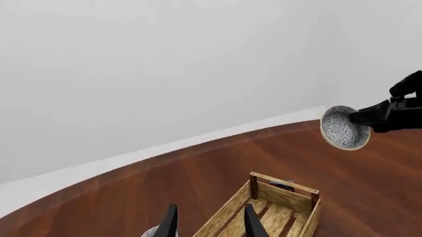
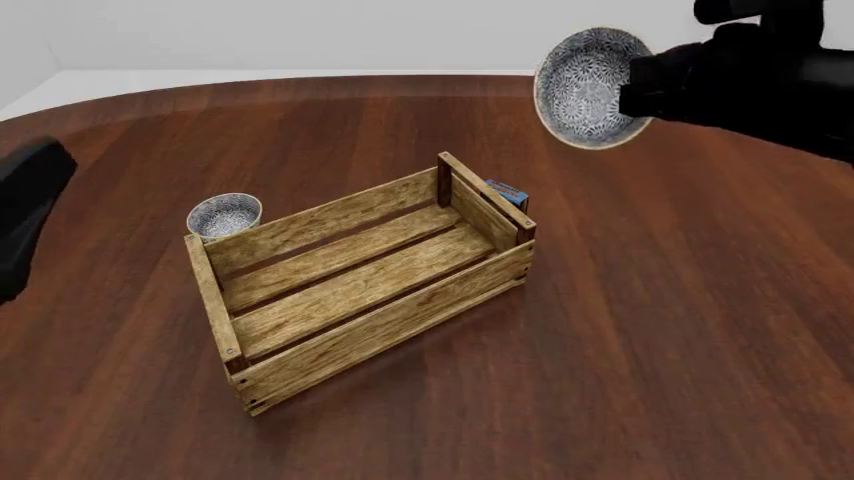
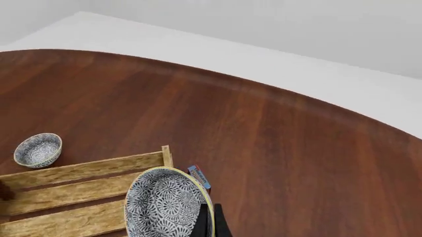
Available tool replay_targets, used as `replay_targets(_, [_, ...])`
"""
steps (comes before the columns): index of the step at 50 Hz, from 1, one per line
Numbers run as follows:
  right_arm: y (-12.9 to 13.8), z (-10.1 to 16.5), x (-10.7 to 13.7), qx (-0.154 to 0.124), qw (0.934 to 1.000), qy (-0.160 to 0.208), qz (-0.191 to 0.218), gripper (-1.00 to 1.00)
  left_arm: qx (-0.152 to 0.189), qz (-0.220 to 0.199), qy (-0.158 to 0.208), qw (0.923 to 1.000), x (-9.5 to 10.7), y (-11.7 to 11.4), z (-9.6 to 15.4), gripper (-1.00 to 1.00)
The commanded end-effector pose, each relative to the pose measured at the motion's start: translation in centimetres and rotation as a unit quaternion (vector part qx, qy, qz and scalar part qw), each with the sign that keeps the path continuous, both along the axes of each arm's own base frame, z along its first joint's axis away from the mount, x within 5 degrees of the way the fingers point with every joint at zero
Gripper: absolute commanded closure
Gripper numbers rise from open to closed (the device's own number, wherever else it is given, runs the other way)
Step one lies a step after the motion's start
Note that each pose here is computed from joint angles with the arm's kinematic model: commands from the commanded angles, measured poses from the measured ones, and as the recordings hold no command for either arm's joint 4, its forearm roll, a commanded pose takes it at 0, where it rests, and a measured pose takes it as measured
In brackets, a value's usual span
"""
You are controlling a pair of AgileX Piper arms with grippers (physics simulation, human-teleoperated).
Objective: Stack the right bowl on the left bowl and place them in the tray.
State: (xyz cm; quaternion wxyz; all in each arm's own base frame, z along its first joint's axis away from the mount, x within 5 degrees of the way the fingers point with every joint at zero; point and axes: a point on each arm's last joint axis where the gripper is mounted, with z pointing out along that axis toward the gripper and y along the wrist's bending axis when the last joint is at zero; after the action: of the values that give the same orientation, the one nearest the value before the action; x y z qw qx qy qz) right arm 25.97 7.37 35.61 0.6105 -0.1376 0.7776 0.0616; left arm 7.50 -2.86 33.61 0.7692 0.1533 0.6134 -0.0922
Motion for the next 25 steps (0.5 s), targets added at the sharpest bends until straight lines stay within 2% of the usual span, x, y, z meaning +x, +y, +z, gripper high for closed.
replay_targets(1, [1.3,1.1,0.4,0.014,0.9996,-0.017,0.019,1.0,0.003,-0.033,0.001,0.9995,2.4,-1.7,2.6,-1.0])
replay_targets(6, [1.1,1.4,0.4,0.012,0.9995,-0.024,0.017,1.0,0.009,-0.048,0.003,0.9988,3.3,-2.5,3.5,-1.0])
replay_targets(10, [1.3,1.5,0.4,0.006,0.9993,-0.029,0.022,1.0,0.019,-0.063,0.004,0.9979,3.8,-3.2,3.1,-1.0])
replay_targets(18, [2.0,0.9,1.0,0.0,0.9993,-0.023,0.031,1.0,0.024,-0.092,0.004,0.9954,4.8,-4.8,4.8,-1.0])
replay_targets(25, [2.2,0.8,0.9,-0.001,0.9991,-0.023,0.036,1.0,0.025,-0.111,0.009,0.9935,5.8,-6.1,5.3,-1.0])
